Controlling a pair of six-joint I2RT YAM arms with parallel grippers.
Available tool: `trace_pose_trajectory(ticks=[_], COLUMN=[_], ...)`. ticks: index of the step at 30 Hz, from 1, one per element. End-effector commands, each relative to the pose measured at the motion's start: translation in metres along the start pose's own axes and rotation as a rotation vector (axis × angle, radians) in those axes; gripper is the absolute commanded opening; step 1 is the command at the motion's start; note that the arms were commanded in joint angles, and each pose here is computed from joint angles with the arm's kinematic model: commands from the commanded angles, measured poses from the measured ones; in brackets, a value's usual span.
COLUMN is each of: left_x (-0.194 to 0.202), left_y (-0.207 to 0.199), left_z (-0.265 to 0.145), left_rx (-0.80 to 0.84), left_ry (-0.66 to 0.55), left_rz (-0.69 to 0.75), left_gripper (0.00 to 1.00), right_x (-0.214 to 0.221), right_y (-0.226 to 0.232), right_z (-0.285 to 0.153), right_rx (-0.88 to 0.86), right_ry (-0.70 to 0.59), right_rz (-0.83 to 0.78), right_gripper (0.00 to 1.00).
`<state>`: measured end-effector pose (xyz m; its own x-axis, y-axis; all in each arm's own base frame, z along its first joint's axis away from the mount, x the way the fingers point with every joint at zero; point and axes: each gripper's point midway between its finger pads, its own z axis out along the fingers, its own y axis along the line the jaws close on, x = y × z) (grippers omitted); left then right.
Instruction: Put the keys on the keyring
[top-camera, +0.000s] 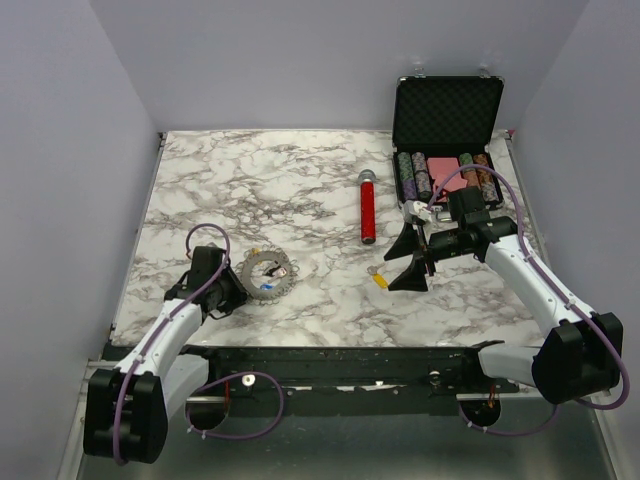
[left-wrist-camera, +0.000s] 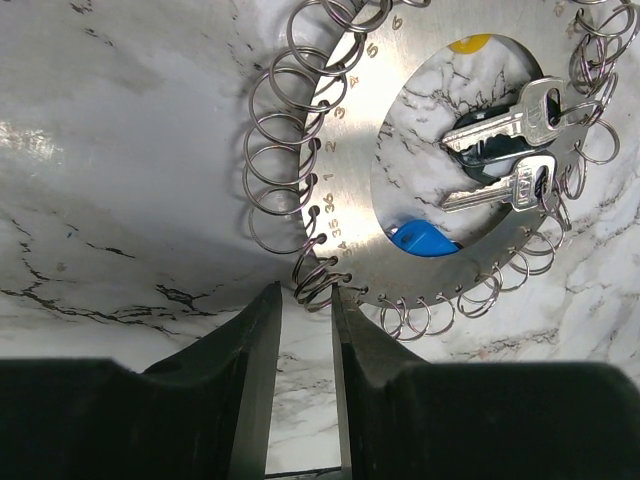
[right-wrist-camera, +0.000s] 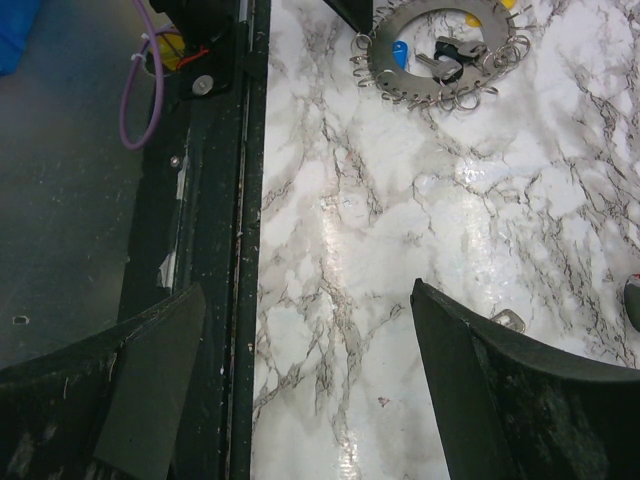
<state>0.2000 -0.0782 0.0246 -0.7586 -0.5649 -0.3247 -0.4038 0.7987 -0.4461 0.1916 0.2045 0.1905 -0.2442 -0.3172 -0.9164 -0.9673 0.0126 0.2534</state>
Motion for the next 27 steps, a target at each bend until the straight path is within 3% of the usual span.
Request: trace_pose_trajectory(ticks=[1, 18, 27], left_x=[-0.0055, -0.0052, -0.0093], left_y=[-0.0002, -0.0040, -0.0073], left_z=[-0.0015, -0.0038, -0.0087], left_rx=[-0.027, -0.018, 0.001], left_ry=[-0.018, -0.026, -0.056], left_rz=[0.013, 0.033, 0.023], left_gripper=[0.34, 0.27, 0.32], right_x=[-0.0032, -0.0034, -0.0038], right_y=[0.0035, 0.0034, 0.0033], right_z=[0.0004, 0.0003, 0.0003], right_rx=[-0.022, -0.023, -0.024], right_ry=[-0.015, -0.015, -0.016], right_rz=[-0.004, -0.010, -0.010], right_gripper=[0.92, 0.92, 0.92])
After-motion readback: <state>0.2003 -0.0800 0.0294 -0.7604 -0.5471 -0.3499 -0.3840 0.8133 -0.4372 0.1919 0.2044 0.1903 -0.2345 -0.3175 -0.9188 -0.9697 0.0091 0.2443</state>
